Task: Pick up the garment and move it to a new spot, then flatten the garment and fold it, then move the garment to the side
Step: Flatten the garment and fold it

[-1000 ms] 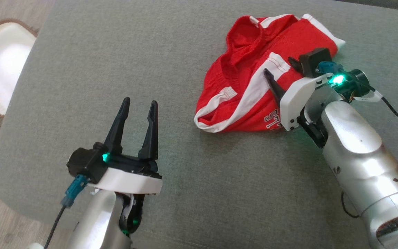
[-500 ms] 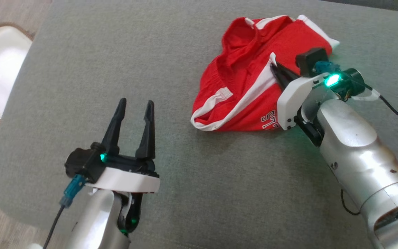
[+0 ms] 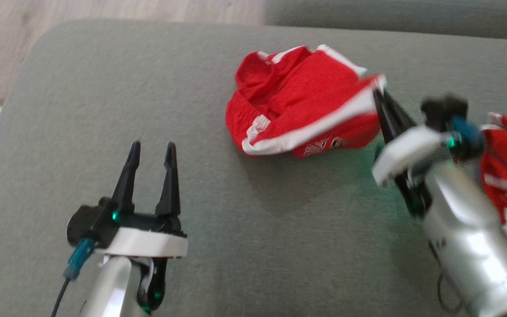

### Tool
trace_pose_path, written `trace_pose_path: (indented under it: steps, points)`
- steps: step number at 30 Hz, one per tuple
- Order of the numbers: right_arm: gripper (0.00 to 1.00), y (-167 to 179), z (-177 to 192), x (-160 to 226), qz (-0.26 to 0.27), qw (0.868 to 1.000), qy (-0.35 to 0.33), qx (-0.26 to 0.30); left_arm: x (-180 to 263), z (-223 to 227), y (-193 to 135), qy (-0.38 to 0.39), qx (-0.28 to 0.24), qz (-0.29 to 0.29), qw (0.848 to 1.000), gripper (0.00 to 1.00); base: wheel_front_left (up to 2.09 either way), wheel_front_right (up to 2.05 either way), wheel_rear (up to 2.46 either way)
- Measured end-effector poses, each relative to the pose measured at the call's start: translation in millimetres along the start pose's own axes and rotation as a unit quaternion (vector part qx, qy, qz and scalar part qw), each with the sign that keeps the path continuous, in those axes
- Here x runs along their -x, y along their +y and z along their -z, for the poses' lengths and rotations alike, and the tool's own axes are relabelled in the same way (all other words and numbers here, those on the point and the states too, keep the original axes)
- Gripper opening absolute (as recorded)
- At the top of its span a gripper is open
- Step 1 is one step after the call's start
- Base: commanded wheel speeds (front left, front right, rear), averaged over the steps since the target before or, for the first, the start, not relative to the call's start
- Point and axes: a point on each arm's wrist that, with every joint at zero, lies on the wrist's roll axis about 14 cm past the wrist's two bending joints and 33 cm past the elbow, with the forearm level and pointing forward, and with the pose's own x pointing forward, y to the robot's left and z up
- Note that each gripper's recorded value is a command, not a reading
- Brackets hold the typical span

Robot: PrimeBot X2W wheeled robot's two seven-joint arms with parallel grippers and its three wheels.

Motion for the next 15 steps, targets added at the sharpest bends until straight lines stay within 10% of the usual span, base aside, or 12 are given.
trace_pose_path:
  steps: [13,14,15]
  points:
    - [0.0,-37,84,154,0.156,0.982,0.05,-0.091,-6,-2,-48,-0.009,0.01,0.069,0.998,1.0,0.0,0.0,0.0]
    - [0.25,-38,89,162,0.165,0.98,0.055,-0.096,-7,-2,-52,-0.008,0.011,0.075,0.997,1.0,0.0,0.0,0.0]
    - [1.0,-39,91,168,0.172,0.979,0.055,-0.099,-8,-2,-55,-0.008,0.011,0.079,0.997,1.0,0.0,0.0,0.0]
